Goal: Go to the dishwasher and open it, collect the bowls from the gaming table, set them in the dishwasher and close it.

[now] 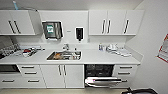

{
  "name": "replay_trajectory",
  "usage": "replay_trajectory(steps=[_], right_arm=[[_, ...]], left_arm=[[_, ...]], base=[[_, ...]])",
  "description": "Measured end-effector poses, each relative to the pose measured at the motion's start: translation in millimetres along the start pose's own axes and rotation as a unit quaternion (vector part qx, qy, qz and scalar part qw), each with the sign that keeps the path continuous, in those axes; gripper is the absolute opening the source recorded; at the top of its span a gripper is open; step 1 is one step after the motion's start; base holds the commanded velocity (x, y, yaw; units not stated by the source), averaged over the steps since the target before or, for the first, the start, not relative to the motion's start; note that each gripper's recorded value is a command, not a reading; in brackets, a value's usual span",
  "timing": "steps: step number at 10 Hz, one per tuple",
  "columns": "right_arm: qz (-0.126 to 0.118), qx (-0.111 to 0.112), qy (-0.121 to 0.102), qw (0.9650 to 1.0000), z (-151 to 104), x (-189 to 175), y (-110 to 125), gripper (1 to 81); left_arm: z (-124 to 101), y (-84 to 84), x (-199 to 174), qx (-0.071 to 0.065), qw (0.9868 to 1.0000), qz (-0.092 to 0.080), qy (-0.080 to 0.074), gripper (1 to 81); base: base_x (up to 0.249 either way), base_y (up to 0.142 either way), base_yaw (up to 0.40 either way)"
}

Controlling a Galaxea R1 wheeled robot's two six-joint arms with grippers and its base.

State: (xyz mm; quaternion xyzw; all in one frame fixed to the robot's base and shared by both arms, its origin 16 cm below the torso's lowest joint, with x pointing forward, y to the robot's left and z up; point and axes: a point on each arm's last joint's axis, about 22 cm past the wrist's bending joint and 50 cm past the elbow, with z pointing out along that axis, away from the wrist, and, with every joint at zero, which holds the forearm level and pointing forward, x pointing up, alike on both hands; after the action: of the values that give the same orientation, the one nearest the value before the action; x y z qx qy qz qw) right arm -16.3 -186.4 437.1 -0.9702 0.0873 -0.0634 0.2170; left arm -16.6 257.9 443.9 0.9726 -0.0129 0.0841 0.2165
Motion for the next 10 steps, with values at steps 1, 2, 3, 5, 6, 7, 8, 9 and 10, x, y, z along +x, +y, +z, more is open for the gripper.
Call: replay_trajectory(steps=[1, 2, 3, 5, 6, 7, 8, 9, 10], right_arm=[[0.000, 0.000, 0.000, 1.0000, 0.1, -0.4, -0.3, 1.0], [0.000, 0.000, 0.000, 1.0000, 0.0, -0.3, 0.0, 1.0], [0.000, 0.000, 0.000, 1.0000, 0.0, 0.0, 0.0, 1.0], [0.000, 0.000, 0.000, 1.0000, 0.0, 0.0, 0.0, 1.0], [0.000, 0.000, 0.000, 1.0000, 0.1, -0.5, -0.3, 1.0], [0.000, 0.000, 0.000, 1.0000, 0.0, -1.3, -0.1, 1.0], [0.000, 0.000, -0.001, 1.0000, 0.1, -0.4, -0.2, 1.0], [-0.002, 0.002, 0.006, 1.0000, 1.7, 11.7, -1.9, 1.0], [-0.003, 0.002, 0.009, 1.0000, 1.8, 14.2, -2.2, 1.0]], left_arm=[[-0.1, -0.3, 0.4, 0.000, 1.0000, 0.000, 0.000, 1.0], [0.1, 0.0, 0.3, 0.000, 1.0000, 0.000, 0.000, 1.0], [0.1, 0.0, 0.4, 0.000, 1.0000, 0.000, 0.000, 1.0], [0.1, 0.3, 0.0, 0.000, 1.0000, 0.000, 0.000, 1.0], [0.1, 0.3, -0.1, 0.000, 1.0000, 0.000, 0.000, 1.0], [-0.2, 0.4, -1.8, 0.000, 1.0000, 0.000, 0.000, 1.0], [0.2, 0.3, 0.2, 0.000, 1.0000, 0.000, 0.000, 1.0], [1.6, -0.3, 8.8, 0.000, 1.0000, 0.002, 0.004, 1.0], [2.0, -0.1, 11.3, -0.001, 1.0000, 0.002, 0.006, 1.0]], base=[[0.116, 0.000, 0.000], [0.117, 0.000, 0.000], [0.116, 0.000, 0.000], [0.117, 0.000, 0.000], [0.117, 0.000, 0.000], [0.117, 0.000, 0.000], [0.117, 0.000, 0.000], [0.121, 0.000, 0.000], [0.121, 0.000, 0.000]])
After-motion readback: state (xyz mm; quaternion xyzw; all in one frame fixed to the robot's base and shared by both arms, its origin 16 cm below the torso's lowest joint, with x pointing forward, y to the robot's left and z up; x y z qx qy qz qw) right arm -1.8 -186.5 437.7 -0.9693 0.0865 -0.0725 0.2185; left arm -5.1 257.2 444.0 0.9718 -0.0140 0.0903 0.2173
